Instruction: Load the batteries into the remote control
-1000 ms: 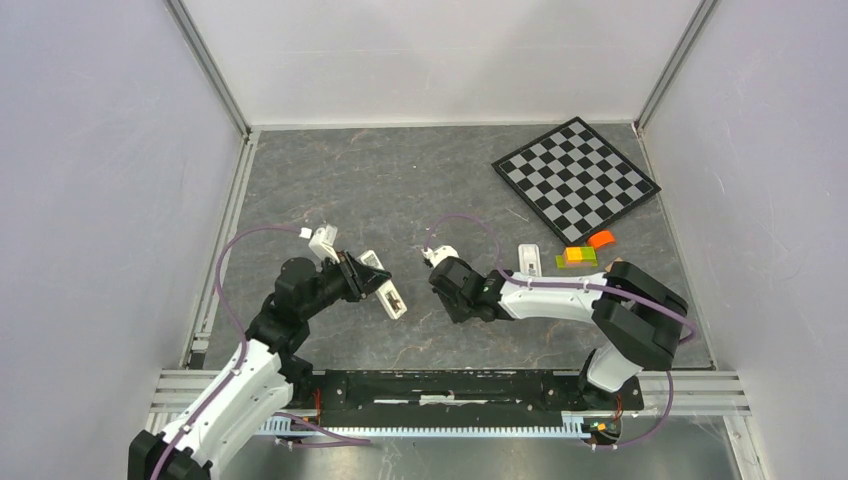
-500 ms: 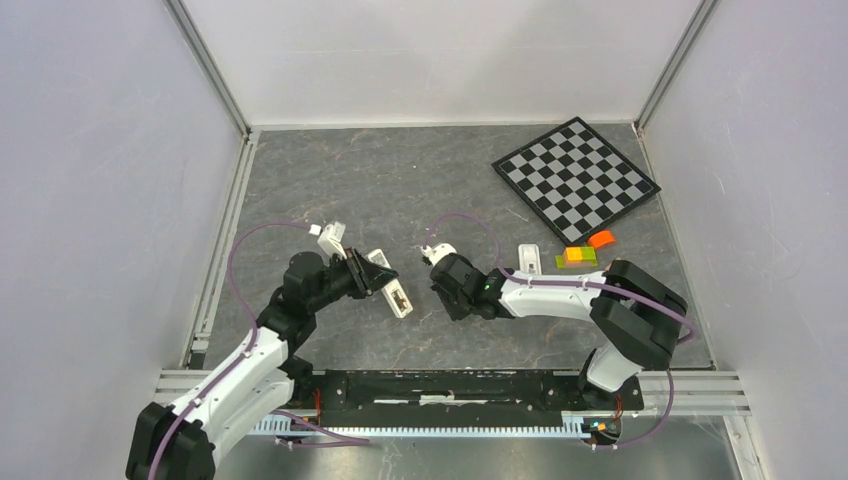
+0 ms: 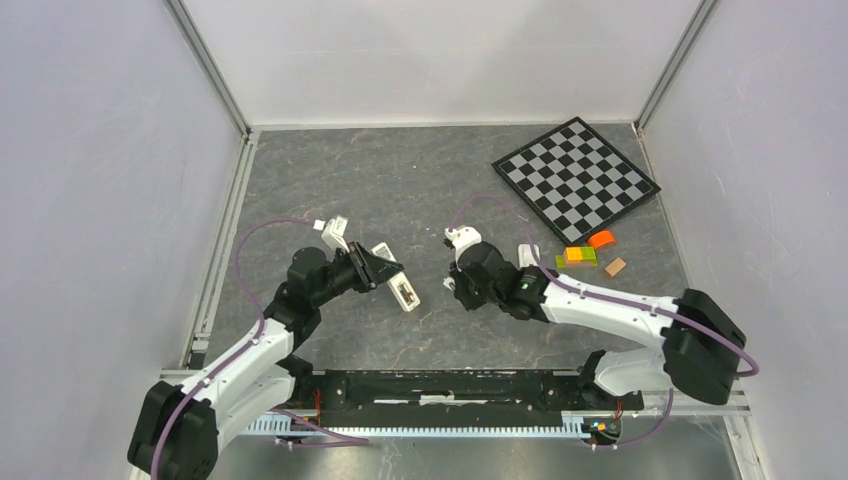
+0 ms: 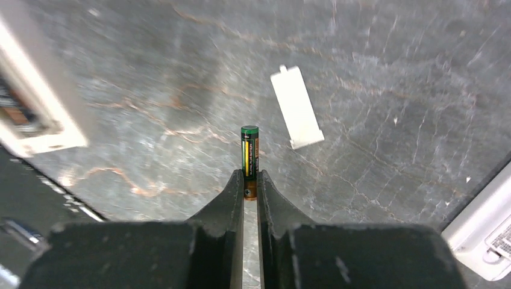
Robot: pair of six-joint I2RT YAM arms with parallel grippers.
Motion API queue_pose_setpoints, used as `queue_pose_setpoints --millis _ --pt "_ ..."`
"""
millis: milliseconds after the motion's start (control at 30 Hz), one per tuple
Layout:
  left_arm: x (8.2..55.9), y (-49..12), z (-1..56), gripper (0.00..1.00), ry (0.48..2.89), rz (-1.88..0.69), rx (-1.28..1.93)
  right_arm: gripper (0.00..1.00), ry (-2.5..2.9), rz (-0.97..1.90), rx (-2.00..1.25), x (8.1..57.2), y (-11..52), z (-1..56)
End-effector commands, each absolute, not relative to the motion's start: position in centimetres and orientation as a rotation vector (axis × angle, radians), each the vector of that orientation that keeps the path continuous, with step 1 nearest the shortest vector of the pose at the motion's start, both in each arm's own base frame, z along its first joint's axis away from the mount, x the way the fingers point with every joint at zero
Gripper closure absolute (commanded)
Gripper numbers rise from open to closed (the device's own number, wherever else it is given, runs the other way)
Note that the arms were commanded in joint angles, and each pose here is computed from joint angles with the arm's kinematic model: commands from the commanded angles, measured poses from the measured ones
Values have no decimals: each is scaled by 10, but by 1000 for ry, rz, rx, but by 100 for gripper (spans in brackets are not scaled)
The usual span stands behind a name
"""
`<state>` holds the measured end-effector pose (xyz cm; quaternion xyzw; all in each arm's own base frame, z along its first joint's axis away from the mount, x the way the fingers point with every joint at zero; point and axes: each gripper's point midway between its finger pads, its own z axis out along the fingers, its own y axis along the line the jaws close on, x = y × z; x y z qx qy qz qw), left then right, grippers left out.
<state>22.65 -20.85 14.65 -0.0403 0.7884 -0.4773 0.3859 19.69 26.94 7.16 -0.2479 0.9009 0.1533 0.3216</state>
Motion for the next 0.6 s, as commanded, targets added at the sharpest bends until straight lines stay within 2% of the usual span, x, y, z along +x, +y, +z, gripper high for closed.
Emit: queue_pose_setpoints --millis 0,267,567 --pt "236 -219 186 98 1880 -1338 -123 91 2219 584 -603 207 298 133" --pt "238 -226 196 98 1851 -1426 -166 90 2155 777 -660 196 326 171" --pt "239 -226 196 98 1855 -1441 -190 87 2120 885 -708 188 341 187"
